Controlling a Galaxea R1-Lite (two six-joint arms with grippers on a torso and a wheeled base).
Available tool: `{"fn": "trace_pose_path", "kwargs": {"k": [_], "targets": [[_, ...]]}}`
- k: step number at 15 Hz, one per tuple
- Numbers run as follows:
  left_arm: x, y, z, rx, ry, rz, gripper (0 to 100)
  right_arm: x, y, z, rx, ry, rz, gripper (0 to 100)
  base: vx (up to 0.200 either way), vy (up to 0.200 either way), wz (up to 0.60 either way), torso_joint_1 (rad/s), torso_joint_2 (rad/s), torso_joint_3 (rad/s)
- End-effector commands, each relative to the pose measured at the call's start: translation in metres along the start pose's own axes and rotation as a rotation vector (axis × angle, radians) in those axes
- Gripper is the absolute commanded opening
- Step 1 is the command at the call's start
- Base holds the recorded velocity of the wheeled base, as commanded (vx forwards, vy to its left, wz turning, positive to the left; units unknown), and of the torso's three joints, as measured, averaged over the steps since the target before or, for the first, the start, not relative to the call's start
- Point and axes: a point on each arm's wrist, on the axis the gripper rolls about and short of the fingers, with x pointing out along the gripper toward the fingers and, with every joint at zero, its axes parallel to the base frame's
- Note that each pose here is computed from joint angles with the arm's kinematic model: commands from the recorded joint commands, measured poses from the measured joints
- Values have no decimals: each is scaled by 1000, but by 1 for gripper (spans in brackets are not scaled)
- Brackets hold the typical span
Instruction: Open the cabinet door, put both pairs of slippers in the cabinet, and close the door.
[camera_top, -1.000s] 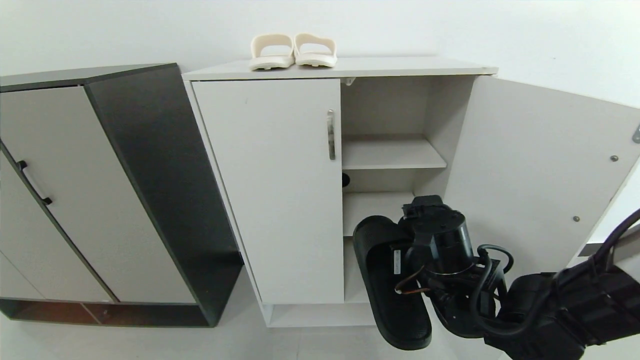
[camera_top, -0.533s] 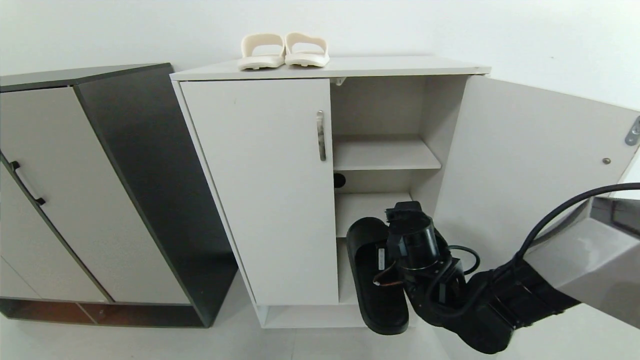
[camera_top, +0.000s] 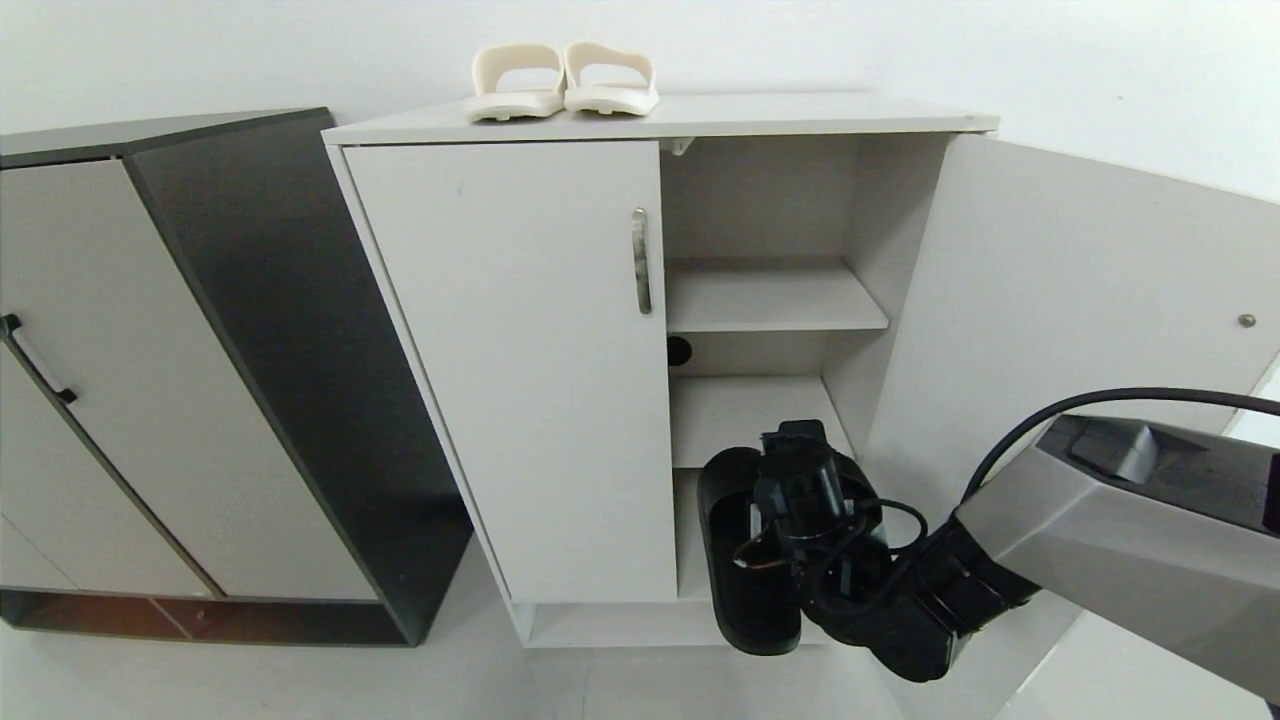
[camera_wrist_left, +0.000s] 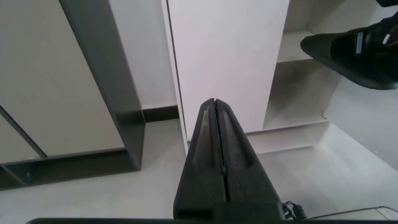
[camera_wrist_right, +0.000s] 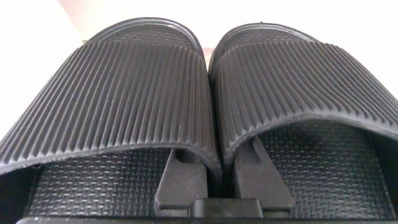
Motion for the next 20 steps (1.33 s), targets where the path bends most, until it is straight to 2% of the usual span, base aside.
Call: {"fn": "trace_pose_path", "kwargs": {"k": [1, 7, 11, 19, 20], "targets": [[0, 0, 0, 0, 3, 0, 0, 3, 3, -4, -4, 1, -5, 0, 0, 0, 0, 2, 7, -188], [0, 0, 0, 0, 3, 0, 0, 5, 6, -5, 43, -83, 0, 0, 0, 0, 0, 0, 3, -191], [0, 0, 0, -2, 3, 0, 0, 8, 7, -8, 38, -214, 17, 0, 0, 0, 0, -1, 4, -184], [0, 0, 0, 0, 3, 1, 0, 15, 7, -19, 32, -230, -4, 0, 0, 0, 0, 0, 0, 0], [0, 0, 0, 0, 3, 0, 0, 16, 6, -19, 31, -230, -5, 0, 200, 0, 0, -2, -2, 2]]}}
